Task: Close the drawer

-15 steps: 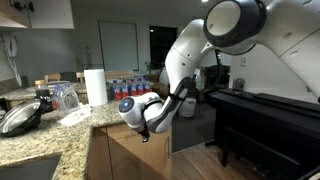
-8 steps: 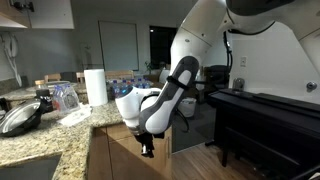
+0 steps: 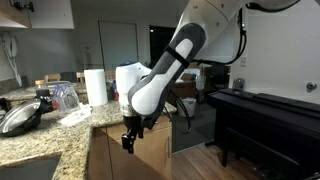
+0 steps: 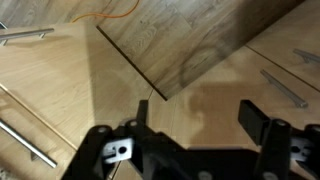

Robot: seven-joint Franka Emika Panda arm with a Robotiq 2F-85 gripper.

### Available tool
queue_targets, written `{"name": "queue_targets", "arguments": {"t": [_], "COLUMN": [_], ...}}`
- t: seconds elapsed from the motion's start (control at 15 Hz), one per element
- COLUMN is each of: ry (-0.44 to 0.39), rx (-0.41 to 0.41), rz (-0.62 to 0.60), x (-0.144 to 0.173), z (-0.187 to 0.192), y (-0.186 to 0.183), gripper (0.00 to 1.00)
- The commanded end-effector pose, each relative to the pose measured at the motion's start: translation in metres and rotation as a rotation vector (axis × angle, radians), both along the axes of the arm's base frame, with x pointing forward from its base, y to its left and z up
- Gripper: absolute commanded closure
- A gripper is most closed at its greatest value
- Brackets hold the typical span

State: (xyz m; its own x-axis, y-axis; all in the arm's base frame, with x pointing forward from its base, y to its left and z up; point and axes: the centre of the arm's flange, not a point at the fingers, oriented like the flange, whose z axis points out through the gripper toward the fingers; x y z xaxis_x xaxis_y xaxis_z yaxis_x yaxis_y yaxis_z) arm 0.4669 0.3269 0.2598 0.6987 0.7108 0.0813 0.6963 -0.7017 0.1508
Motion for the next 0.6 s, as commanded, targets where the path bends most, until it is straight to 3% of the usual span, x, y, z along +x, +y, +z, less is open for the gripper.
{"name": "queue_targets", "arguments": {"t": [0.0,0.2,0.53], "ry": [-0.105,-0.147,-0.091], "rx": [0.129,0.185,0.292], "rz": [-0.065,-0.117,-0.285], "x": [-0.012,-0.006,-0.009], "z": [0.036,0.059,0.092], "y": [-0.006,-0.003,-0.011], "gripper": [0.0,0.0,0.0]}}
